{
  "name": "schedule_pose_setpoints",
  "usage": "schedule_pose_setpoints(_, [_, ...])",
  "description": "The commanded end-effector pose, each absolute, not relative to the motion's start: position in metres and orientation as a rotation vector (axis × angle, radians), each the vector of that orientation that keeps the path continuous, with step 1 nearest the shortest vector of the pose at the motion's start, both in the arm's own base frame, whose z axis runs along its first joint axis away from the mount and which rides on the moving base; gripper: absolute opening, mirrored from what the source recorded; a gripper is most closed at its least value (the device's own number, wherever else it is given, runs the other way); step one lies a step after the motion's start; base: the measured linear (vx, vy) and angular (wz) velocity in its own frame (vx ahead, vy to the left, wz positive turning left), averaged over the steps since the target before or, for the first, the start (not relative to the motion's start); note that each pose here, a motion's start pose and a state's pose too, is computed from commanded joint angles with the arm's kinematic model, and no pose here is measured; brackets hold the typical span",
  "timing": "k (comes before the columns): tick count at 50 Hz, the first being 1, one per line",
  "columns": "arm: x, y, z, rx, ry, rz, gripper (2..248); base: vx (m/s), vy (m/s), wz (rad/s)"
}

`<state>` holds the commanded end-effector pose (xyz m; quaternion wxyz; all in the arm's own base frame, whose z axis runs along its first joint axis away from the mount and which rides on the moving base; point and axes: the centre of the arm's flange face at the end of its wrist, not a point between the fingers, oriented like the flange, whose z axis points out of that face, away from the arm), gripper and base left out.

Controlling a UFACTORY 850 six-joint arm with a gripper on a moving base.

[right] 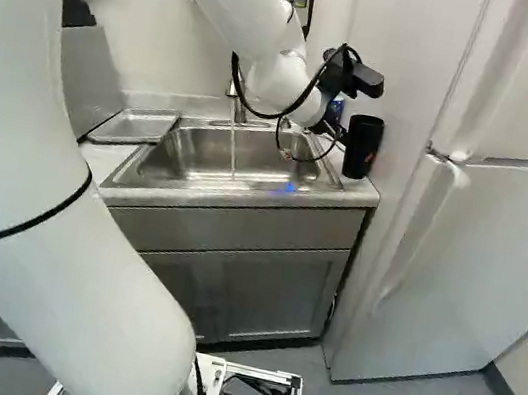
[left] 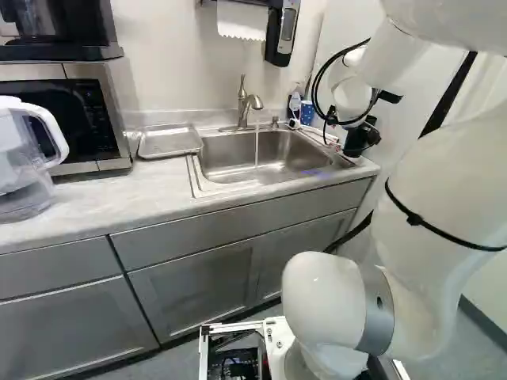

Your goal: Rinse the cup and place it in the tray

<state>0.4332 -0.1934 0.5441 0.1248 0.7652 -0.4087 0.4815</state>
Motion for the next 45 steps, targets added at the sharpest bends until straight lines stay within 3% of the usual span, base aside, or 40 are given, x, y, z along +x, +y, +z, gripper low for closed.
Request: schedule_pose_setpoints(45, [0.4320,-0.1961,0.5459,2.185,-1.192,1.408,247,0.000,0.000,0.000])
